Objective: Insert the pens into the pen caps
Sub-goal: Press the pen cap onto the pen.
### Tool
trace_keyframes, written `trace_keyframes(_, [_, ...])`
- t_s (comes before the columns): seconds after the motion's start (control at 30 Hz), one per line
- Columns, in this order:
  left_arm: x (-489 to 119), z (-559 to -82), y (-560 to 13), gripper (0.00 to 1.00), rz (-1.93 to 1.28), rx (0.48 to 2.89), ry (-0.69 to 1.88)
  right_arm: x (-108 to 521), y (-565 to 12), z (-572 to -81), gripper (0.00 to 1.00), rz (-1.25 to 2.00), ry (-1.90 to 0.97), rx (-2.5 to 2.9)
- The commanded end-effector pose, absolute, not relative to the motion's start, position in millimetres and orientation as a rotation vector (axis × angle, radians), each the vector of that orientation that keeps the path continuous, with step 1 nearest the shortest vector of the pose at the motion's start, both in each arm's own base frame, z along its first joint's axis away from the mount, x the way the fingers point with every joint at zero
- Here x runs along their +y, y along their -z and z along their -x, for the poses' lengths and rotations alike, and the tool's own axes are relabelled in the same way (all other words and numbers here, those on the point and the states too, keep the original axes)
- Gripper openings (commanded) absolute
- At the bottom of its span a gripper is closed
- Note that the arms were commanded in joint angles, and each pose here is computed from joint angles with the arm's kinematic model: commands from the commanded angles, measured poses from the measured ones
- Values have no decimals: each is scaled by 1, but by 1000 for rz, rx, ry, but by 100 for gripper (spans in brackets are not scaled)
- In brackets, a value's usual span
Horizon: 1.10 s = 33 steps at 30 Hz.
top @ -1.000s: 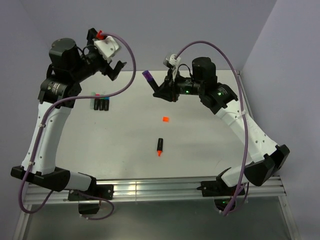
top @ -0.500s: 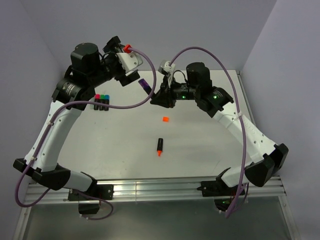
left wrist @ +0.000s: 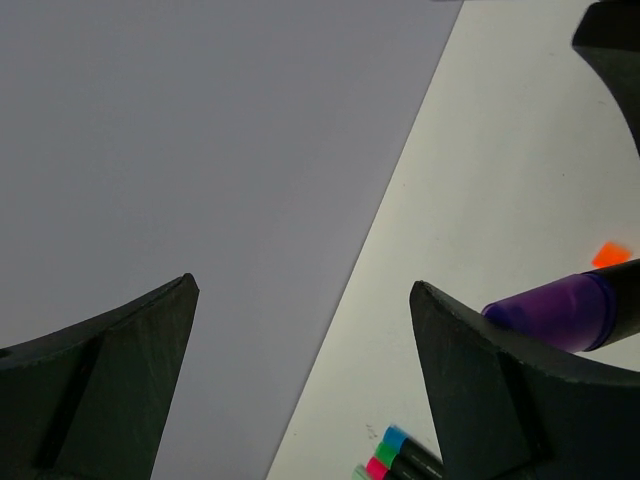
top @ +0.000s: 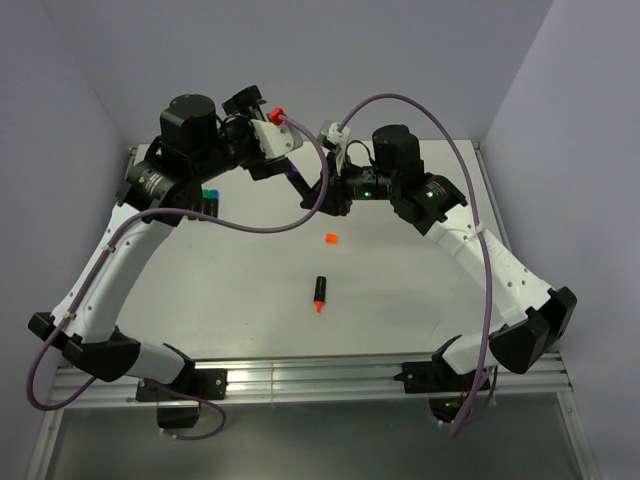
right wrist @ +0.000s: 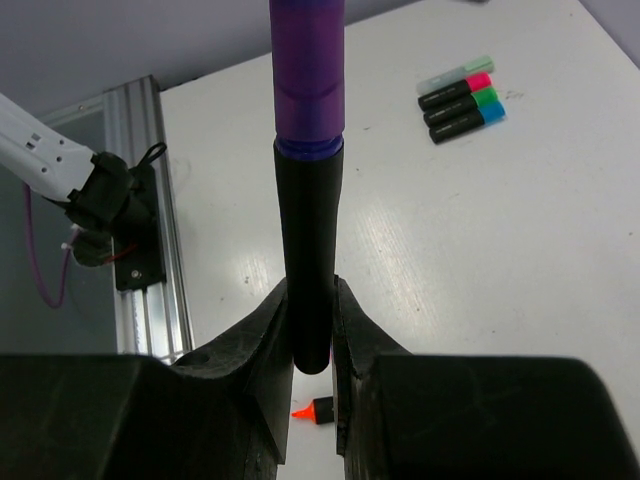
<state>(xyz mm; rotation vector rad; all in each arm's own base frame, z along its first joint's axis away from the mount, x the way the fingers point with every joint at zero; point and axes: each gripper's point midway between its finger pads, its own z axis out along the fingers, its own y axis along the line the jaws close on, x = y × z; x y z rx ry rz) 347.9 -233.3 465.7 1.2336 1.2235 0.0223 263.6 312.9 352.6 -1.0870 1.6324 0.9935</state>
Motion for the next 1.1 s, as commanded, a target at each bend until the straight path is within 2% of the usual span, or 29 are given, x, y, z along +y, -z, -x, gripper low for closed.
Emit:
trace_keyframes(0.0, [-236, -343, -459, 93, -1270, 1209, -45, 317, -363, -262, 0, 1080, -1005, 1588])
trace_keyframes(0.17, [-245, -338, -447, 86, -1287, 1232, -20, 318, -367, -261, 0, 1071, -1018, 1586])
trace_keyframes(0.27, [-250, -334, -435, 75, -1314, 1244, -7, 319, -370, -260, 0, 1068, -1029, 1581])
trace_keyframes(0.3, [-252, -333, -432, 65, -1319, 1249, -13, 319, -372, -260, 0, 1069, -1028, 1575])
trace_keyframes(0.37, [-254, -328, -425, 51, -1346, 1247, -4, 319, -374, -261, 0, 1063, -1031, 1576])
trace_keyframes(0.4, [-254, -328, -425, 36, -1346, 1246, -9, 319, -375, -261, 0, 1061, -1030, 1573])
trace_keyframes(0.5, [-256, -325, -419, 6, -1349, 1256, -5, 318, -381, -262, 0, 1051, -1029, 1565])
trace_keyframes(0.53, [-256, -325, -416, 0, -1346, 1267, -3, 319, -381, -261, 0, 1051, -1036, 1566])
trace_keyframes(0.87, [-259, -306, -402, 0, -1359, 1263, 92, 315, -404, -256, 0, 1059, -1114, 1513])
trace_keyframes(1.07, [-266, -301, -393, 0, -1380, 1233, 122, 320, -401, -235, 0, 1138, -1234, 1486])
